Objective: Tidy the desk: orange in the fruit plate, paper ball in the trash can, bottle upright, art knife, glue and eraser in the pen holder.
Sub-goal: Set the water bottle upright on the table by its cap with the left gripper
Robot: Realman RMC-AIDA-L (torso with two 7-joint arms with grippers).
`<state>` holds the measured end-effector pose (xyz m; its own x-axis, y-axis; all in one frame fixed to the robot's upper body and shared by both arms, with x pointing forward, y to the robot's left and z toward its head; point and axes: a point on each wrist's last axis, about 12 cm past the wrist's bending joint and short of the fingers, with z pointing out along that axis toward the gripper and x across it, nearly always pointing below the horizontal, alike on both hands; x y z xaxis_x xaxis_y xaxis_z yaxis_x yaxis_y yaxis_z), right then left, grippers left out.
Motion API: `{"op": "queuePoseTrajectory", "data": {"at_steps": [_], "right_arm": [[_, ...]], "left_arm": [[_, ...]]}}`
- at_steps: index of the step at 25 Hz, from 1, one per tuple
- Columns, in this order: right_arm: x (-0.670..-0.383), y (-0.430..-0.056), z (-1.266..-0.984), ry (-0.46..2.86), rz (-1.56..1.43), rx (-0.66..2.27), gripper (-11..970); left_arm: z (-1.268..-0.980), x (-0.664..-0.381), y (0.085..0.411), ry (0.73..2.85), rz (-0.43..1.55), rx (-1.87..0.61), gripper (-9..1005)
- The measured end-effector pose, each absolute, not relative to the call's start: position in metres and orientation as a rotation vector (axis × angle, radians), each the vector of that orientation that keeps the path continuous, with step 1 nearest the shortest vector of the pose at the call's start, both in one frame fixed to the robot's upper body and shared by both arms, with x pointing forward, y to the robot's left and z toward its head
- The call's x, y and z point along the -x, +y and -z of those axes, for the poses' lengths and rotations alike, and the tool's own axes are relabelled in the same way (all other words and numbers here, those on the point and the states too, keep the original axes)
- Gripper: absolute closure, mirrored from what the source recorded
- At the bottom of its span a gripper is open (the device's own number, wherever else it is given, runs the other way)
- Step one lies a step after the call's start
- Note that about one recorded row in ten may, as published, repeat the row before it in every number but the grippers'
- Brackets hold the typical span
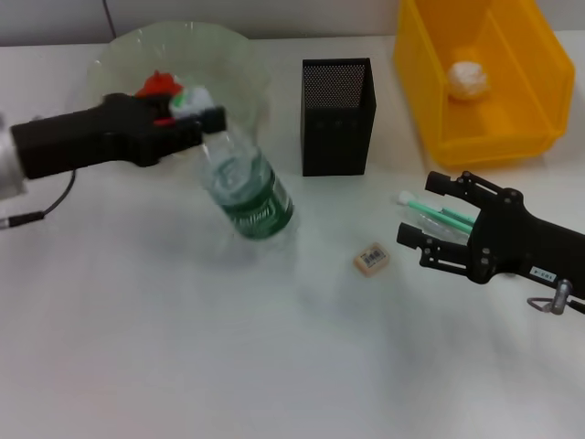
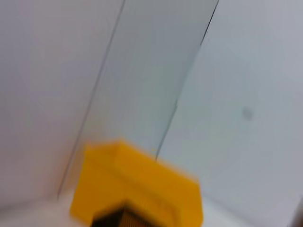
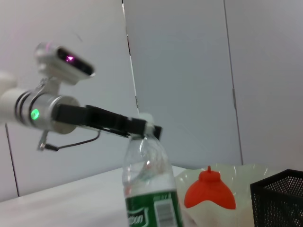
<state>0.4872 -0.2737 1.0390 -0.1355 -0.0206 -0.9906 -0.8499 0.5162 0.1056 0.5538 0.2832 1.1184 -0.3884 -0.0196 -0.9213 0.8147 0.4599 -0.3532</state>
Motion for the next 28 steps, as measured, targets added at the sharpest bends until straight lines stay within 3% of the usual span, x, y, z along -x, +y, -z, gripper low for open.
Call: {"op": "queuePoseTrajectory", "data": {"at_steps": [4, 5, 9, 16, 28], "right_arm": [[-0.49, -0.267, -1.038, 1.548, -0.883, 0.757, 108], [-0.49, -0.267, -1.038, 1.548, -0.883, 0.757, 108], [-0.492, -0.261, -1.036, 1.55, -0.898, 0.745, 108], [-0.494, -0.253, -1.036, 1.538, -0.921, 0.745, 107], [-0.494, -0.243, -1.033, 1.518, -0.93, 0.746, 107]], "left_arm": [[-1.087, -0.517, 0.291, 1.408, 0.972, -0.566, 506], [-1.087, -0.517, 0.291, 1.408, 0.972, -0.566, 504], [-1.057, -0.484, 0.277, 1.227, 0.717, -0.52, 495], [-1.04, -0.47, 0.265, 1.227, 0.538, -0.479, 479], [-1.029, -0.487, 0.255, 1.352, 0.496, -0.411, 452]]}}
